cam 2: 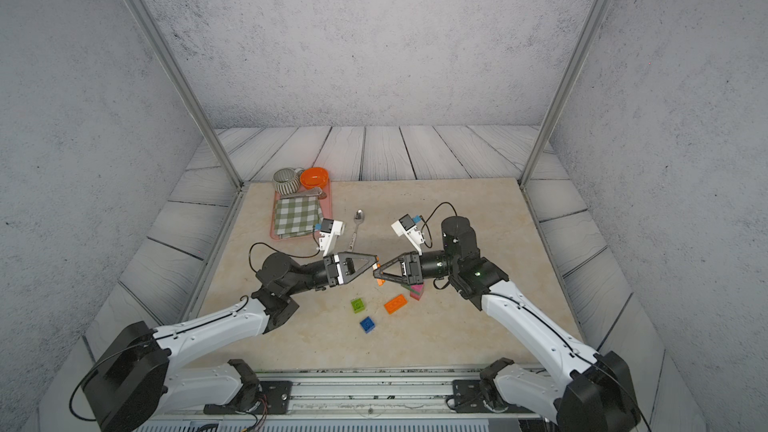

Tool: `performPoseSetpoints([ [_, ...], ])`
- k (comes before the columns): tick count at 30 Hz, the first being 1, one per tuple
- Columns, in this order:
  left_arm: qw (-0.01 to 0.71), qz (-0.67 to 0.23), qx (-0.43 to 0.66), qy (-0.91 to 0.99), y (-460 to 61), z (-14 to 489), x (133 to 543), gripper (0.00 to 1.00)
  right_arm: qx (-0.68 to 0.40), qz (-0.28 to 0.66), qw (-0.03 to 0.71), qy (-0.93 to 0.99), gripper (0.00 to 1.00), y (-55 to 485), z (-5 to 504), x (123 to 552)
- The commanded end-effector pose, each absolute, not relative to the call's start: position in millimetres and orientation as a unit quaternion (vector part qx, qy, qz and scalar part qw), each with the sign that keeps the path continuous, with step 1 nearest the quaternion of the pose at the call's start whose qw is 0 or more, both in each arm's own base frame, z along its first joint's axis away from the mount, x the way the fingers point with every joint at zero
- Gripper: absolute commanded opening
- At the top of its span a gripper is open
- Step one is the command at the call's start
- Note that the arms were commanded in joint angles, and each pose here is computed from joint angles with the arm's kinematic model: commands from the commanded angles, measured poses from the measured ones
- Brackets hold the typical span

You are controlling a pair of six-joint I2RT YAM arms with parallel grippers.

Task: Assemble the letter p with lego
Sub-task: Pick up the lego brick from the center of the board, then assemble the lego brick with the lego brick.

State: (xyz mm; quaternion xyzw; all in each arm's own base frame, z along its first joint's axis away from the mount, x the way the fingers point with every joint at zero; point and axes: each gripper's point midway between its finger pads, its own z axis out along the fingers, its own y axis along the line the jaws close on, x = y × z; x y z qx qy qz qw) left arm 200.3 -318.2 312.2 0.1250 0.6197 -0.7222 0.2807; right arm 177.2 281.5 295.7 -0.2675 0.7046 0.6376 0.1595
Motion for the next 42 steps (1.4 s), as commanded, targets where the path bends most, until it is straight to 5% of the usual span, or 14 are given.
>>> performPoseSetpoints([
  [1, 0.307, -0.687, 0.105, 0.650, -304.6, 300.7, 211.4, 0.72, -0.282, 0.603, 0.182, 0.724, 0.09, 278.4, 296.3, 179.9],
  [4, 0.327, -0.627, 0.072, 0.704, -281.2, 288.6, 228.0, 0.99, -0.278, 0.520, 0.203, 0.782, 0.00, 267.1, 267.3, 192.9],
  [11, 0.330, -0.474, 0.014, 0.816, -233.6, 251.0, 264.6, 0.98, -0.278, 0.270, 0.242, 0.890, 0.00, 216.9, 201.8, 230.8],
  [20, 0.275, -0.470, -0.060, 0.837, -219.7, 185.9, 309.4, 0.99, -0.351, 0.071, 0.259, 0.897, 0.00, 177.1, 176.3, 255.4],
  [29, 0.316, -0.406, -0.035, 0.857, -201.2, 140.2, 312.2, 0.99, -0.487, 0.064, 0.136, 0.861, 0.00, 187.7, 146.5, 245.5],
  [42, 0.329, -0.381, -0.030, 0.864, -194.0, 140.1, 311.5, 0.99, -0.531, 0.040, 0.099, 0.840, 0.00, 195.9, 119.5, 266.7],
])
